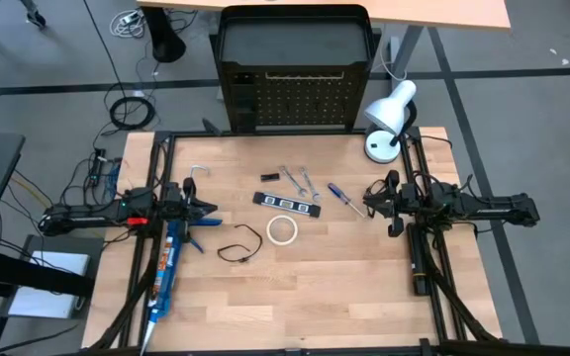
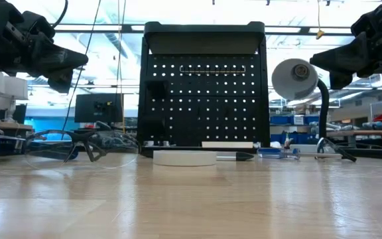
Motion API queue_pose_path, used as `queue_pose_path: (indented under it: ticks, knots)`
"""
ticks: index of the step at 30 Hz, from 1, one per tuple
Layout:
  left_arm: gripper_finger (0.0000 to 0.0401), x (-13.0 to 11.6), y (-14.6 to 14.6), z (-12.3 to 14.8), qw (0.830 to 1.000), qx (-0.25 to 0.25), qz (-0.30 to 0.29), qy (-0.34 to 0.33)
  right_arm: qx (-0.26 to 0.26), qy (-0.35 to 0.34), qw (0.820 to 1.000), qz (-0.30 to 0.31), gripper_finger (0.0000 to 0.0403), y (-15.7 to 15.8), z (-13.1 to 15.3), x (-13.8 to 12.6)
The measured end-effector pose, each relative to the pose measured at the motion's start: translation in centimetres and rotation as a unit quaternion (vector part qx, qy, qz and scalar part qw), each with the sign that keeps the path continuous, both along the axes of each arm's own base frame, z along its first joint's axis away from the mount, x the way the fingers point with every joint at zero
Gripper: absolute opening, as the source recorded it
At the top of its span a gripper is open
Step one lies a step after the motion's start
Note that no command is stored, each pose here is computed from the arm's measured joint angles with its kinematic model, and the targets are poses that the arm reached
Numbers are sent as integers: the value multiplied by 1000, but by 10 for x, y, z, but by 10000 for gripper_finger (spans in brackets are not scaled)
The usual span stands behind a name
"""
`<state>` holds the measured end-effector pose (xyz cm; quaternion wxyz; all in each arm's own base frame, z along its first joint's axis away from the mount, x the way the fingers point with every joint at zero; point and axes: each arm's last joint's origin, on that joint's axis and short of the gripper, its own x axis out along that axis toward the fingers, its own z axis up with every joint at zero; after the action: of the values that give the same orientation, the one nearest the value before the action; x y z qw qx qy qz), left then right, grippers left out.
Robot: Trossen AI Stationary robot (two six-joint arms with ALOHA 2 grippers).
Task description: Hang tools onto peg board
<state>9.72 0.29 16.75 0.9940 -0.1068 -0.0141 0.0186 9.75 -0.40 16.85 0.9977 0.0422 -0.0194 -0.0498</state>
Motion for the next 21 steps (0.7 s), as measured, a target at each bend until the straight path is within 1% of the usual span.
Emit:
queue_pose_path:
  ticks: [17,21]
  knots:
    - [10,0,0,0,1000,0,0,-1,0,0,1000,0,57,0,0,0]
    - [10,0,0,5,1000,1,5,-26,0,0,1000,0,57,0,0,0]
